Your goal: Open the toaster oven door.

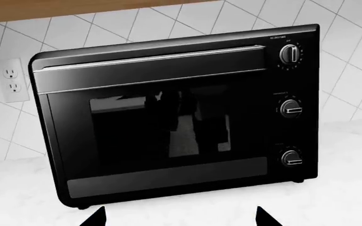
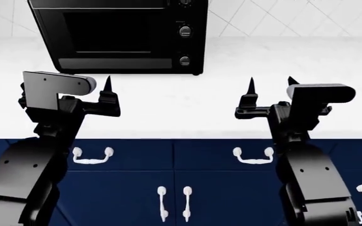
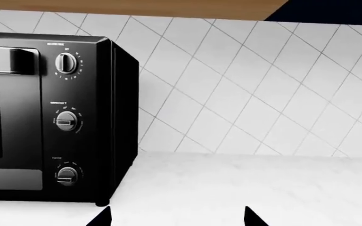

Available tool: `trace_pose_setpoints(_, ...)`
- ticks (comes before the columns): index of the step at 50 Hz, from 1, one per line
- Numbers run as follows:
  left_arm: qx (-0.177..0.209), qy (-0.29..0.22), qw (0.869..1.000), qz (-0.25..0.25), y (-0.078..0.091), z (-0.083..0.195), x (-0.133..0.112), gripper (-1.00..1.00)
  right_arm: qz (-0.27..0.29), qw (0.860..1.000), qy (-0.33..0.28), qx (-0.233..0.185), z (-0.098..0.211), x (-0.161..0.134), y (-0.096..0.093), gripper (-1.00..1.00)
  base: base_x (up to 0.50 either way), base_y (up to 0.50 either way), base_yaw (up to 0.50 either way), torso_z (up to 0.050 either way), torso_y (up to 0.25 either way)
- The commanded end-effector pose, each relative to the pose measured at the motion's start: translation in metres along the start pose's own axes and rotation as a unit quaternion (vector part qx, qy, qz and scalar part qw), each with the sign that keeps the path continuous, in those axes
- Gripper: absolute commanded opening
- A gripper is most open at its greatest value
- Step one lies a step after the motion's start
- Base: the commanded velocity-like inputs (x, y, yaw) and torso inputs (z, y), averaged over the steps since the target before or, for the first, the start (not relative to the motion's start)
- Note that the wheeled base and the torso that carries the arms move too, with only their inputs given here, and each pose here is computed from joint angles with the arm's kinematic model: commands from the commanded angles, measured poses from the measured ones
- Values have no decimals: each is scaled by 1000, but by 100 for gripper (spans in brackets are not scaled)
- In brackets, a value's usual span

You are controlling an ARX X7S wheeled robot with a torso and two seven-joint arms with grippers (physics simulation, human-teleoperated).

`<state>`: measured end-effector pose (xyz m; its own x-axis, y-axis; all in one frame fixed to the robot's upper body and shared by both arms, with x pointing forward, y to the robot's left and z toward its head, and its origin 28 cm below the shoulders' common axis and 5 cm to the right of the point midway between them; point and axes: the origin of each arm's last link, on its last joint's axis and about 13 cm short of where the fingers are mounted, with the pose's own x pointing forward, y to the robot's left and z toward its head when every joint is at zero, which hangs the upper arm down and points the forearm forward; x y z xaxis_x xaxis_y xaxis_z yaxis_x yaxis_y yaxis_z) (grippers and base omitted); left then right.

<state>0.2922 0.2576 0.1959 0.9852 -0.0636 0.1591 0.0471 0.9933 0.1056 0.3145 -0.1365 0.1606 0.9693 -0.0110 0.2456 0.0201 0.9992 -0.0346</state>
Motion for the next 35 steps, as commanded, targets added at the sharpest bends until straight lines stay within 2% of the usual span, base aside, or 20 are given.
trace_pose_setpoints(1,2,-2,1000,-6,-2,3,2,100,-4,1000,-1,3,3,1,-2,100,207,0,0,0,0)
trace_pose_setpoints(35,2,-3,1000,-8,-1,1,1,100,-2,1000,-3,4,4,1,0,100,278,0,0,0,0)
